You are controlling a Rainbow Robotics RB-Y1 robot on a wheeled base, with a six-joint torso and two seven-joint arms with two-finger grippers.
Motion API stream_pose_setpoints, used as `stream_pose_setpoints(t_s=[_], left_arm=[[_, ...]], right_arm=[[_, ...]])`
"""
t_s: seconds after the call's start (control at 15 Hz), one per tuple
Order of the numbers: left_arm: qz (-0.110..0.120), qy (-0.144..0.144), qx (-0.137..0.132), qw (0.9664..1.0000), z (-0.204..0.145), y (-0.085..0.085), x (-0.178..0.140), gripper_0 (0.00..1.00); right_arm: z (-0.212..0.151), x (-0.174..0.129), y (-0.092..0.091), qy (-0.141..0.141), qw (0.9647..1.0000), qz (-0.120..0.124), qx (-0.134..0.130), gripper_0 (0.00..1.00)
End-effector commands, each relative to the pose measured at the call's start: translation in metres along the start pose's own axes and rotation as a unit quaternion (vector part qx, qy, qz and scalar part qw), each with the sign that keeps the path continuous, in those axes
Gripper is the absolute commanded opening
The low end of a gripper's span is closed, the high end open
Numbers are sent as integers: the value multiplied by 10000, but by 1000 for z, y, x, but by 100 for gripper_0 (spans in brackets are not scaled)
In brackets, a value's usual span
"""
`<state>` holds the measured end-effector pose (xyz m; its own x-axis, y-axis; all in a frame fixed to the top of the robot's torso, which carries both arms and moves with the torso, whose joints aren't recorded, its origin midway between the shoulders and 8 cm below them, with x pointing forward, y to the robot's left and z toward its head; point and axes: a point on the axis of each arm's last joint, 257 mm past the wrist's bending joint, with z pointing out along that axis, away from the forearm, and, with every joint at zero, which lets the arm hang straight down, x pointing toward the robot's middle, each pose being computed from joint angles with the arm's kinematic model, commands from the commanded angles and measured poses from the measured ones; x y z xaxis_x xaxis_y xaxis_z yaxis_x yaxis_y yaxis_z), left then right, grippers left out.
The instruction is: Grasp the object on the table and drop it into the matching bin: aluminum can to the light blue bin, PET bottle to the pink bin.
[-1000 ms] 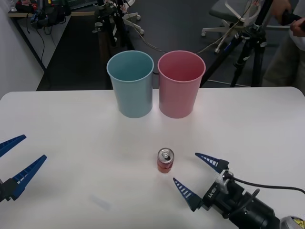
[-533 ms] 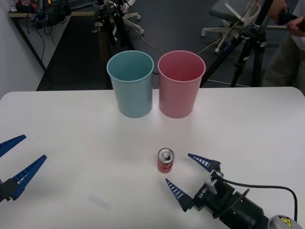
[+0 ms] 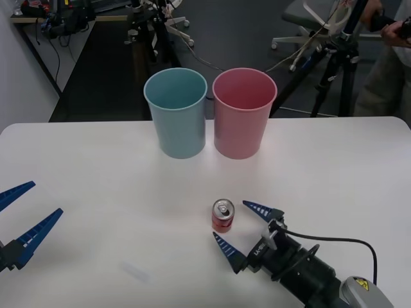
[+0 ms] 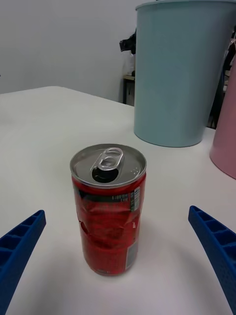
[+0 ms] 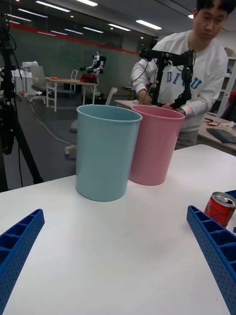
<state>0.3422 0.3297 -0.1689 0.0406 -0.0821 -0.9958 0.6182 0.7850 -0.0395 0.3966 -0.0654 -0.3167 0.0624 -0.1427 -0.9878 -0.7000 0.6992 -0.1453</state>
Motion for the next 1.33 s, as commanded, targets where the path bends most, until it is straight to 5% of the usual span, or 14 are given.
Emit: stream_pose_setpoints(t_s=[0.07, 1.2, 1.27, 1.33], left_arm=[[0, 0, 0, 10000, 0, 0, 0, 100], [0, 0, 0, 10000, 0, 0, 0, 100], [0, 0, 0, 10000, 0, 0, 0, 100], [0, 0, 0, 10000, 0, 0, 0, 100]], right_arm=[[15, 3, -1, -28, 10000, 37, 30, 100], [46, 2, 6, -101, 9999, 105, 34, 100], [46, 2, 6, -106, 9999, 113, 28, 61], [46, 1, 6, -115, 9999, 121, 29, 0]])
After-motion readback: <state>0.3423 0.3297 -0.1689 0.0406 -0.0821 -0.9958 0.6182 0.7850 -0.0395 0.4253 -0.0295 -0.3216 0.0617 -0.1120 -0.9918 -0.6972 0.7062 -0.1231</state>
